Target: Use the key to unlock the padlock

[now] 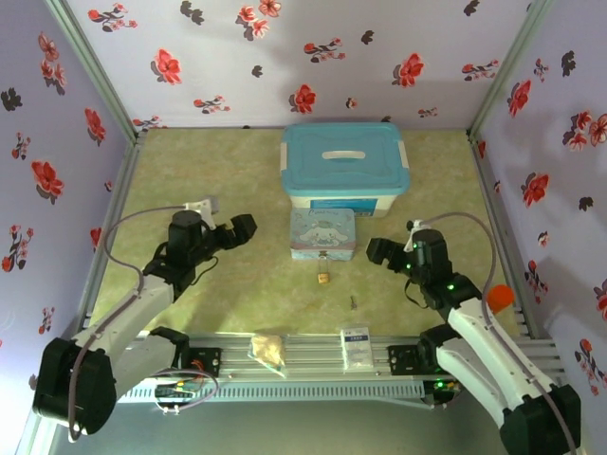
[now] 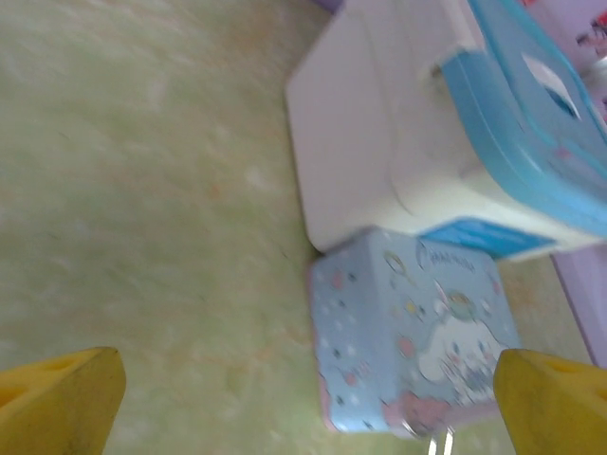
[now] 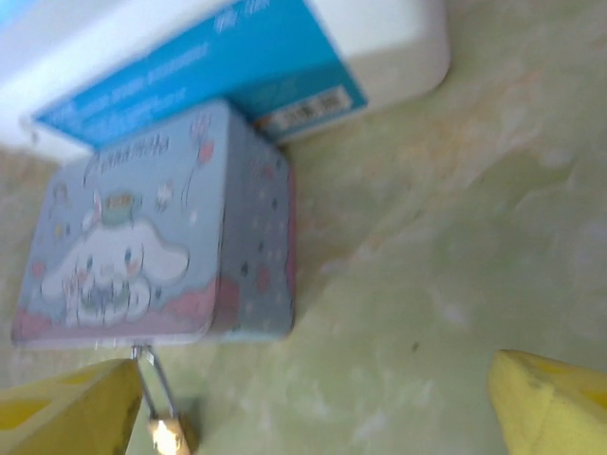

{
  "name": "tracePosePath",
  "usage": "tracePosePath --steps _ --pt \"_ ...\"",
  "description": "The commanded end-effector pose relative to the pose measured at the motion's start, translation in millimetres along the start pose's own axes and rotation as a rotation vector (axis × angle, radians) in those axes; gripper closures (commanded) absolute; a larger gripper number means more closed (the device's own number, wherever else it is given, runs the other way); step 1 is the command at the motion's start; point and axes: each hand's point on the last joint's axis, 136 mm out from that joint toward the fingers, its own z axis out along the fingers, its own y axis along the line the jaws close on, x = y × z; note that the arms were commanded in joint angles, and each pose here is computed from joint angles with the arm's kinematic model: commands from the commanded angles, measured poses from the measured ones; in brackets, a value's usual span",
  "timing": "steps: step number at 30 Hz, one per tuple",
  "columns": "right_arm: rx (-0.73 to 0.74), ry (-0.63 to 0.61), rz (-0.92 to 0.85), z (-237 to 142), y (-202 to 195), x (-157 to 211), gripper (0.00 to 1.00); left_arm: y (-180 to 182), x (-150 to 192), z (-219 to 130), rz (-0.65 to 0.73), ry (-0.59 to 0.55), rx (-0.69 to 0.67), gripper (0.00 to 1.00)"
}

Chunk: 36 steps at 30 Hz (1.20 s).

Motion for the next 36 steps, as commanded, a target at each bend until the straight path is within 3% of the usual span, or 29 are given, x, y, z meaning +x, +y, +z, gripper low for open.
tracePosePath --steps 1,4,7,15,18,24,36 --pt "0.068 0.120 0.014 1.0 -10.6 40.9 0.10 -27.3 7.3 1.9 -0.027 0.043 0.068 0.00" --pt "0.051 0.215 -0.042 2.4 0.5 66.9 0.15 -46.6 24.9 4.6 -0.024 0.089 0.118 0.00" --pt "0.062 0.292 -0.074 2.3 6.0 87.6 0.27 -60.4 43.2 6.9 -0.033 0.128 0.156 0.00" --pt "0.082 0.377 -0.150 8.1 20.3 126.4 0.39 -82.6 86.1 15.1 -0.021 0.209 0.200 0.00" --pt "0.114 0.421 -0.167 11.9 16.3 138.7 0.40 -85.3 89.3 15.6 0.043 0.224 0.160 0.00" --pt "0.137 0.474 -0.207 16.0 20.5 152.5 0.58 -89.9 84.6 14.8 0.053 0.213 0.165 0.00" --pt "0.191 0.494 -0.259 23.5 22.2 166.2 0.62 -89.1 87.8 19.7 0.079 0.233 0.147 0.00"
